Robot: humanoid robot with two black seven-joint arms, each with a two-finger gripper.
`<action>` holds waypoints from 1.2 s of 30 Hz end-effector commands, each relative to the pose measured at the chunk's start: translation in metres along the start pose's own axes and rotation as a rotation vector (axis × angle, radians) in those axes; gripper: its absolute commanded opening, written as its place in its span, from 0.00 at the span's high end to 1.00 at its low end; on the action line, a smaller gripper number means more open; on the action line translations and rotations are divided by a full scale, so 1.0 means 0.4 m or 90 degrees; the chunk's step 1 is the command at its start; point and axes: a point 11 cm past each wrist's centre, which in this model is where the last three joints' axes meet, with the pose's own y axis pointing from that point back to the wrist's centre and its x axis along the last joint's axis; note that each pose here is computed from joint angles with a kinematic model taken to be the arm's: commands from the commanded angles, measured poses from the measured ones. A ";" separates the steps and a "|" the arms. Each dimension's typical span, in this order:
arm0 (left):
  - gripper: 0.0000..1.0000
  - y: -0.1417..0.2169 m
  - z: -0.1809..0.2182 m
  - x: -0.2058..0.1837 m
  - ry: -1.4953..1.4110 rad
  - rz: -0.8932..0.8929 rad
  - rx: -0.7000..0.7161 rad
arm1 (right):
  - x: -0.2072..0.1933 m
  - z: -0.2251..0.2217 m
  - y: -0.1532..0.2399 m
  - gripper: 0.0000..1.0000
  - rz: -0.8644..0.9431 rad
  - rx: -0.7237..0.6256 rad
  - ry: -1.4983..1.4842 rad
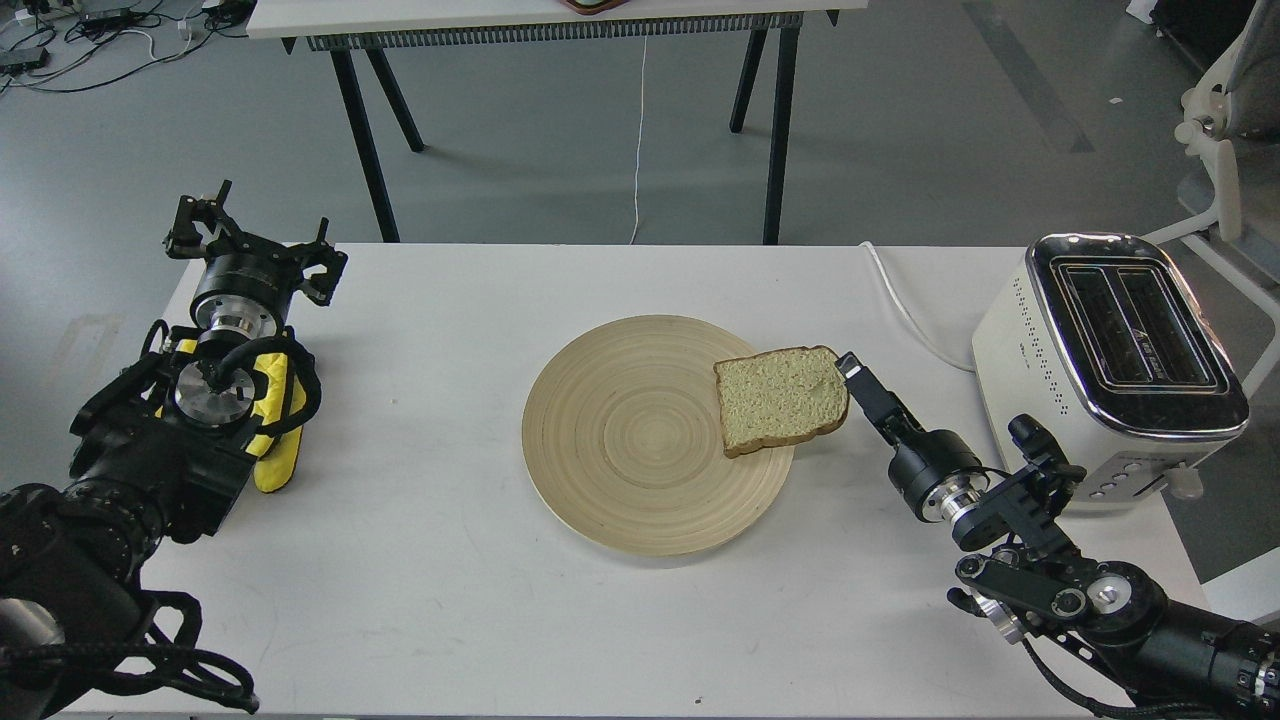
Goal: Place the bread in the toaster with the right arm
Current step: 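Move the right gripper down toward the bread slice on the plate, then grasp the bread slice with the right gripper and lift it high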
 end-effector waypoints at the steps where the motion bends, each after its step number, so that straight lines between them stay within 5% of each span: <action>1: 0.00 0.000 0.000 0.000 0.000 0.000 0.000 | -0.022 -0.009 -0.004 0.09 -0.006 0.003 -0.010; 11: 0.00 0.000 -0.002 -0.001 0.001 0.000 0.001 | -0.024 -0.011 -0.005 0.52 -0.006 0.002 -0.012; 21: 0.00 0.000 0.000 0.000 -0.001 0.000 0.000 | -0.026 -0.011 -0.005 0.66 -0.007 0.002 -0.012; 31: 0.00 0.000 -0.002 -0.001 0.001 0.000 0.001 | -0.019 -0.038 -0.019 1.00 -0.001 0.017 -0.024; 36: 0.00 0.000 0.000 0.000 0.000 0.000 0.000 | 0.008 -0.100 -0.033 1.00 0.014 0.056 -0.058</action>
